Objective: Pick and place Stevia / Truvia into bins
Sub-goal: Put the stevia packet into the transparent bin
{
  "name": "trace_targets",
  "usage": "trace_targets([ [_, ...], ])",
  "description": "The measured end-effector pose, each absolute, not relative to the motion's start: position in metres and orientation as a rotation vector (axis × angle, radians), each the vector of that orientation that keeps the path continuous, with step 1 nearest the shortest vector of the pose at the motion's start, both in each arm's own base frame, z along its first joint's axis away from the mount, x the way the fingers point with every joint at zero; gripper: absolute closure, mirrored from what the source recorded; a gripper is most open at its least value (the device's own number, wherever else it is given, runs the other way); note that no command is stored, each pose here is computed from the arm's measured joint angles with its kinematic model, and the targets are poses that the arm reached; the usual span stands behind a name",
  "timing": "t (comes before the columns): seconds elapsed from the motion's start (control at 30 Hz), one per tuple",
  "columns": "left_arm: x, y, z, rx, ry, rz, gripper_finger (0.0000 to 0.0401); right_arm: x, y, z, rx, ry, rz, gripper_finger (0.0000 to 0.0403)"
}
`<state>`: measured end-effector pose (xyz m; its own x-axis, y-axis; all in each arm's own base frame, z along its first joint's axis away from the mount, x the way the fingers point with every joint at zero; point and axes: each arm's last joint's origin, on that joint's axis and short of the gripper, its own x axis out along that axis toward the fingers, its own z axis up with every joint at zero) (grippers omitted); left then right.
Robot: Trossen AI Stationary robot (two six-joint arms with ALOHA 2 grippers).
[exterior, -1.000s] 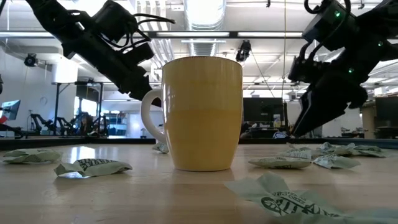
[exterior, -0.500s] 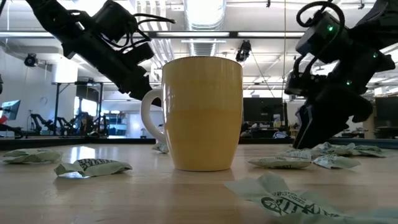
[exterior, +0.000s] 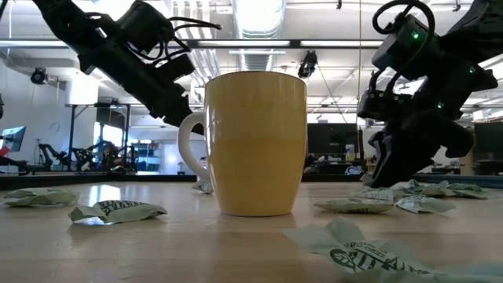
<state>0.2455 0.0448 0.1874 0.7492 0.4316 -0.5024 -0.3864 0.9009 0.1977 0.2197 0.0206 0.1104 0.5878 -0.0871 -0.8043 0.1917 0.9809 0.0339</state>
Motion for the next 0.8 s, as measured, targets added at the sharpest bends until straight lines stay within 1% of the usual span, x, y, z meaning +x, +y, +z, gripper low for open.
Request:
trace_targets([
  [0.07,0.246,0.045,0.187,0.083,0.569,0.448,0.0241,0.220,0.020,0.111,0.111,0.923,-0.181,0.0378],
  [0.13,0.246,0.045,0.187,0.083,0.569,0.448,0.0241,0.221,0.019,0.111,0.093,0.914,-0.216,0.0388],
  [0.27,0.246,0.045,0.187,0.083,0.569,0.448,0.0241,0.233,0.019,0.127,0.033,0.844,-0.230,0.0390],
  [0.57,0.244,0.044,0.187,0.084,0.580,0.445,0.0241,0.275,0.013,0.183,-0.247,0.610,-0.268,0.0390],
  [0.7,0.242,0.044,0.187,0.084,0.597,0.444,0.0241,0.288,-0.001,0.202,-0.292,0.475,-0.301,0.0390],
  [0.8,0.241,0.042,0.187,0.088,0.610,0.436,0.0241,0.295,-0.017,0.204,-0.278,0.410,-0.299,0.0390],
])
